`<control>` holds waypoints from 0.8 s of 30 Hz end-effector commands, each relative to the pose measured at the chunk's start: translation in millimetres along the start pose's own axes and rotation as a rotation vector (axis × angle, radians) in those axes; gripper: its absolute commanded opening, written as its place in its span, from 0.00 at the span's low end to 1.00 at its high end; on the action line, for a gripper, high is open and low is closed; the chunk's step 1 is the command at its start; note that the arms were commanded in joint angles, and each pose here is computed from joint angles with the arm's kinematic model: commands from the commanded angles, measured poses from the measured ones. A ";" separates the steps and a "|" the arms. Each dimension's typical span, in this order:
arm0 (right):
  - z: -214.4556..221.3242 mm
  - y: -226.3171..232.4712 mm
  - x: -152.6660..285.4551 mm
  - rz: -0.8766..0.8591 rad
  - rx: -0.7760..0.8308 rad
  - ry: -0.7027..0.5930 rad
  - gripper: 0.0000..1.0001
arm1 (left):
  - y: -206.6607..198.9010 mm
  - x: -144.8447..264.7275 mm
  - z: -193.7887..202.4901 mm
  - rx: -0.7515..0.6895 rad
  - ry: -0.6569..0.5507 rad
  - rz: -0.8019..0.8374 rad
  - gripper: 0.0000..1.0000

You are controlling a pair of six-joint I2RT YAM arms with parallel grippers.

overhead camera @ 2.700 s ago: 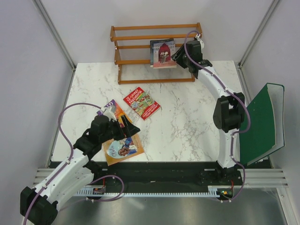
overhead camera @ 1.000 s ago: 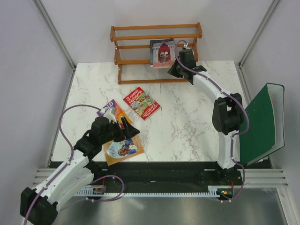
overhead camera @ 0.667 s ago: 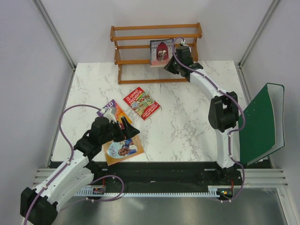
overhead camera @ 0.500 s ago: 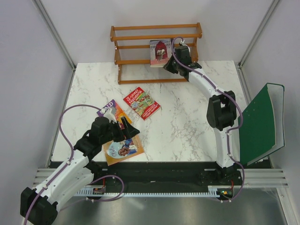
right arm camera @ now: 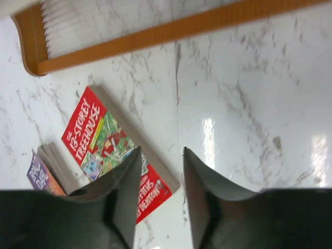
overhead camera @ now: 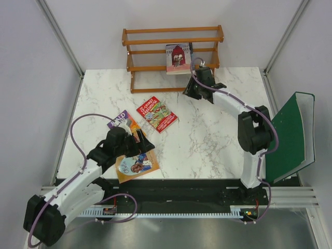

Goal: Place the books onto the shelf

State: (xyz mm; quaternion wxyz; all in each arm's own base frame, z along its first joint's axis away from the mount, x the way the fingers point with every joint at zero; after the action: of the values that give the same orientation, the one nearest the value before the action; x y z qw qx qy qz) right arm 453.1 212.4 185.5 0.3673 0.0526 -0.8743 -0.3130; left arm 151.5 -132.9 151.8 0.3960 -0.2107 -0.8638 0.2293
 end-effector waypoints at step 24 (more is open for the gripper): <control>211.0 -45.2 52.5 -0.167 -0.015 0.301 0.98 | 16.0 -27.1 -40.4 -0.049 0.120 -0.262 0.98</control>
State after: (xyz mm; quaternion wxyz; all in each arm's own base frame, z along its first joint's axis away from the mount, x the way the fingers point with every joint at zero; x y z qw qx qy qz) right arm 275.3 267.4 94.9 0.4482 0.1760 -0.8117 -0.3305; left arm 194.9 -126.0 144.3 0.4767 -0.1122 -0.8578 0.1558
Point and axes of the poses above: each gripper's point midway between its finger pads, its own x axis back along the fingers, its own y axis along the line the jaws close on, z = x × y, the point moved 8 cm from there along x, back along the fingers, and after that the axes turned 7 degrees about -x, right-handed, at the moved point
